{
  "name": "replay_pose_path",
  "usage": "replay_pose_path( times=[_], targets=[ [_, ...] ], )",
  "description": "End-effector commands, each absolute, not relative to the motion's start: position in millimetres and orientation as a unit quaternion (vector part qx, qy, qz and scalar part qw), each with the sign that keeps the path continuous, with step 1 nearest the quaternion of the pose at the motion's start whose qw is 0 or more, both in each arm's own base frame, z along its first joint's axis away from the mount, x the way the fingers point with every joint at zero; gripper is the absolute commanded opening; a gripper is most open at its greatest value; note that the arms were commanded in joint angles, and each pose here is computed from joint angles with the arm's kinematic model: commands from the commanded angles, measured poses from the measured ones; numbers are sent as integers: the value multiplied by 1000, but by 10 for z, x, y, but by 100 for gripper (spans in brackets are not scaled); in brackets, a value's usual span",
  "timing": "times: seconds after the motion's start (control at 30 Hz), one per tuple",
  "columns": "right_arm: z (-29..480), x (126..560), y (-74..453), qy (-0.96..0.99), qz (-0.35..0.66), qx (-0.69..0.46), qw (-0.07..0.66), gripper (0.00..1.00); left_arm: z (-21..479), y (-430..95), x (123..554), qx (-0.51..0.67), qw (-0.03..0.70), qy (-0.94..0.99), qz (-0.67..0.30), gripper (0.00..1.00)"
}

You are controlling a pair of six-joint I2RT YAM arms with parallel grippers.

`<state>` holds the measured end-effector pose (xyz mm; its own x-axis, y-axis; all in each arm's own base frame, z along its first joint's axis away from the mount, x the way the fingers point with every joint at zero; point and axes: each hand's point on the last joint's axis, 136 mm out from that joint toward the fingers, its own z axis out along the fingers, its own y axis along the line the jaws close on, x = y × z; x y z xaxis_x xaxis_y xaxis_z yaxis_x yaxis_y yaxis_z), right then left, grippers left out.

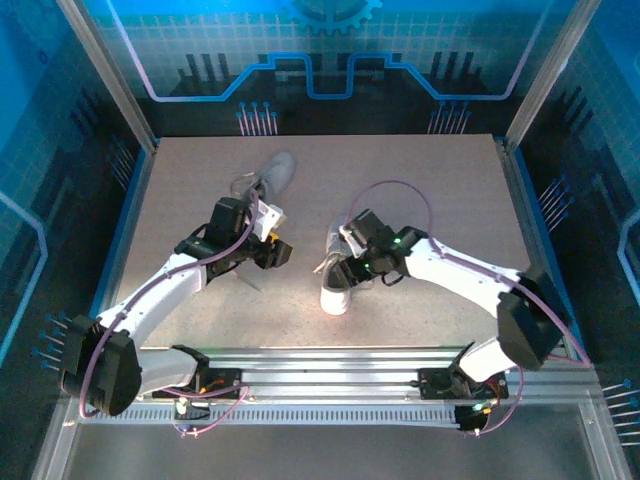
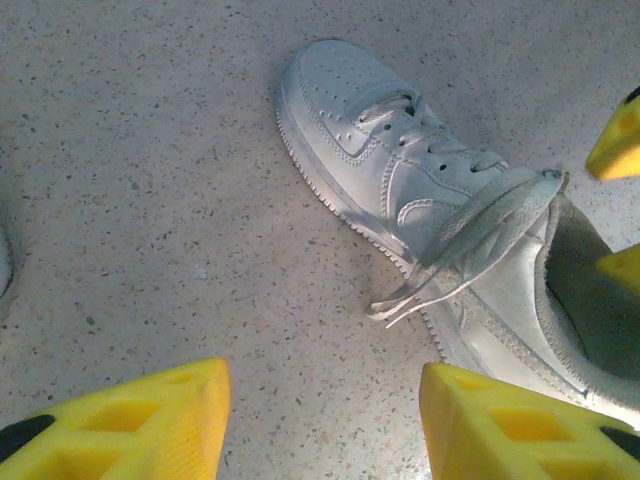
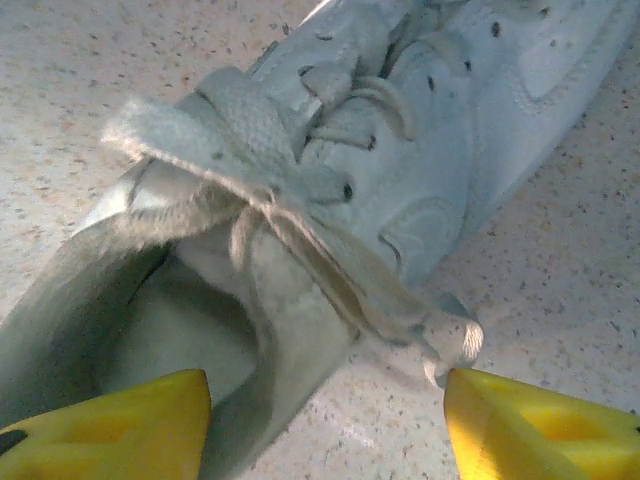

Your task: Tie the shoes

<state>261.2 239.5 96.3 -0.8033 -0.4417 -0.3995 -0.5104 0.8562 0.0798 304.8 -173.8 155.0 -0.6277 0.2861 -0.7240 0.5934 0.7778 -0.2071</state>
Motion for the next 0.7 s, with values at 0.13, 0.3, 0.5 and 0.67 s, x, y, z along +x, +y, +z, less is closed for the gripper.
replay_pose_path(
  times=[0.13,0.3,0.5,0.67],
  targets=[
    [876,2904,2436,950,3,-232,208,28,1681,-1737,3045,227,351,879,-228,54],
    [1122,3117,2258,938,-35,-230,256,0,1718,-1709,3093,223,359,880,-218,53],
    [1384,3451,1952,930,-58,-216,291,0,1881,-1562,3423,191,392,884,-172,54],
    [1459,3743,1686,930,-66,-196,304,0,1964,-1384,3771,152,389,897,-143,57]
  ],
)
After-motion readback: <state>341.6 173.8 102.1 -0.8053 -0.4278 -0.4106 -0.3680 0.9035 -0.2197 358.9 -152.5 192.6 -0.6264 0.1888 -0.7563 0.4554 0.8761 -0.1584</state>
